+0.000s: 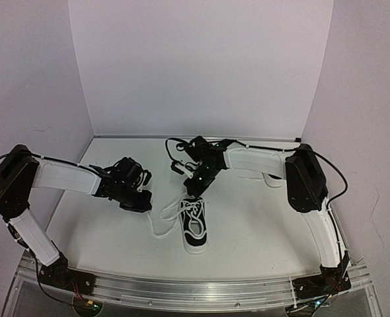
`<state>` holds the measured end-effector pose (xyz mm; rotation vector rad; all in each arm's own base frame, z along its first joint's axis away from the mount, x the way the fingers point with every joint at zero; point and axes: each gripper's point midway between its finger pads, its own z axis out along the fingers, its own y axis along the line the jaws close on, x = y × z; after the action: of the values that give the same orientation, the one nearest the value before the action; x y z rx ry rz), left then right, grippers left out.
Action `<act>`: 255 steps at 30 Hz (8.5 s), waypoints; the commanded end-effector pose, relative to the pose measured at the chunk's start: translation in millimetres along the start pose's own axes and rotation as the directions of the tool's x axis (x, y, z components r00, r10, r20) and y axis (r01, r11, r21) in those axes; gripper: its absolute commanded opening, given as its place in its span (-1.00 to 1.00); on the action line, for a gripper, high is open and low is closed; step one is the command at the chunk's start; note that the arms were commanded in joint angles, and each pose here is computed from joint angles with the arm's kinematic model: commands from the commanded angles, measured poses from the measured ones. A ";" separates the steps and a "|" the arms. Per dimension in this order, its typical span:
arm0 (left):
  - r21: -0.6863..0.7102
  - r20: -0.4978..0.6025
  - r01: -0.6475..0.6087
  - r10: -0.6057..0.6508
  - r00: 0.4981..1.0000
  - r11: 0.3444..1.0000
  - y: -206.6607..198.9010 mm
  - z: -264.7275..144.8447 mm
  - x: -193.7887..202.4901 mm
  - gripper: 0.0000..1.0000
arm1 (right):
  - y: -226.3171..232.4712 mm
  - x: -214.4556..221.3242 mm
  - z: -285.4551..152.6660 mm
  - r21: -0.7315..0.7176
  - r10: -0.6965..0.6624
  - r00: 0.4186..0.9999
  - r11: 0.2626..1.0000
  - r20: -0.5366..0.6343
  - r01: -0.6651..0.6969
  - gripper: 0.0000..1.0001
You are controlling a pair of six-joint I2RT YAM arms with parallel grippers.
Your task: Tie the shoes
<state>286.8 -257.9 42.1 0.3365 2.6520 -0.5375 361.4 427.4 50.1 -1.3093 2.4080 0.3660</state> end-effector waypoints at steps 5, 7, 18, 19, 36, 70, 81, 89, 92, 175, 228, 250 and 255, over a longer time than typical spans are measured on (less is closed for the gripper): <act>0.020 0.127 -0.080 0.076 0.989 0.997 -22.1 -27.6 -50.4 -1.00 | 3.4 -17.9 -56.0 0.016 0.037 0.994 0.999 0.104 -0.039 -1.00; 0.010 0.159 -0.105 0.102 0.982 0.994 -25.4 -37.7 -61.7 -1.00 | -3.1 -22.8 -75.6 0.032 0.061 0.986 0.997 0.152 -0.067 -1.00; 0.027 0.383 -0.199 0.174 0.907 0.980 -46.7 -113.2 -100.4 -1.00 | -66.0 13.5 -190.3 0.080 0.273 0.879 0.941 0.390 -0.328 -1.00; 0.037 0.405 -0.212 0.180 0.896 0.977 -49.4 -120.8 -101.3 -1.00 | -72.6 19.9 -201.1 0.085 0.291 0.863 0.931 0.413 -0.354 -1.00; 0.309 0.756 -0.664 0.248 0.606 0.681 -142.7 -255.8 -71.8 -1.00 | -31.3 -32.6 -265.5 -0.211 0.293 0.742 0.955 0.603 -0.207 -1.00; 0.273 0.583 -0.361 0.145 0.800 0.891 -72.9 -206.5 -27.0 -1.00 | 46.7 -136.6 -167.9 -0.342 0.292 0.772 0.934 0.564 -0.104 -1.00; 0.409 0.743 -0.574 0.106 0.661 0.710 -105.5 -259.4 -0.6 -1.00 | 122.0 -142.9 -147.2 -0.530 0.243 0.831 0.845 0.501 0.072 -1.00; 0.457 0.695 -0.559 0.115 0.710 0.692 -111.8 -249.6 2.7 -1.00 | 156.2 -126.2 -70.2 -0.596 0.240 0.896 0.802 0.373 0.033 -1.00; 0.435 0.697 -0.540 0.111 0.709 0.721 -105.9 -248.0 0.5 -1.00 | 157.3 -121.5 -61.1 -0.595 0.242 0.903 0.804 0.356 0.019 -1.00; 0.243 0.344 -0.360 0.267 0.900 0.901 -48.4 -118.1 -16.9 -1.00 | 45.5 -73.8 -83.5 -0.332 0.204 0.935 0.938 0.292 -0.101 0.00; 0.039 0.588 -0.198 0.138 0.797 0.979 -11.2 -169.5 -8.8 -1.00 | 85.8 11.1 17.8 0.050 -0.336 0.927 0.936 -0.165 0.348 -0.61; -0.064 0.530 -0.142 0.154 0.834 0.988 2.2 -148.7 -18.1 -1.00 | 86.1 -9.4 -15.1 0.160 -0.368 0.922 0.910 -0.120 0.383 -1.00; -0.113 0.508 -0.121 0.162 0.846 0.986 8.2 -136.5 -23.3 -1.00 | 85.5 -24.8 -39.7 0.200 -0.357 0.933 0.913 -0.037 0.357 -1.00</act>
<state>245.1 -194.7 141.6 0.3721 2.1499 -0.4364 287.9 469.7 40.6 -1.7200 2.1661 -0.0324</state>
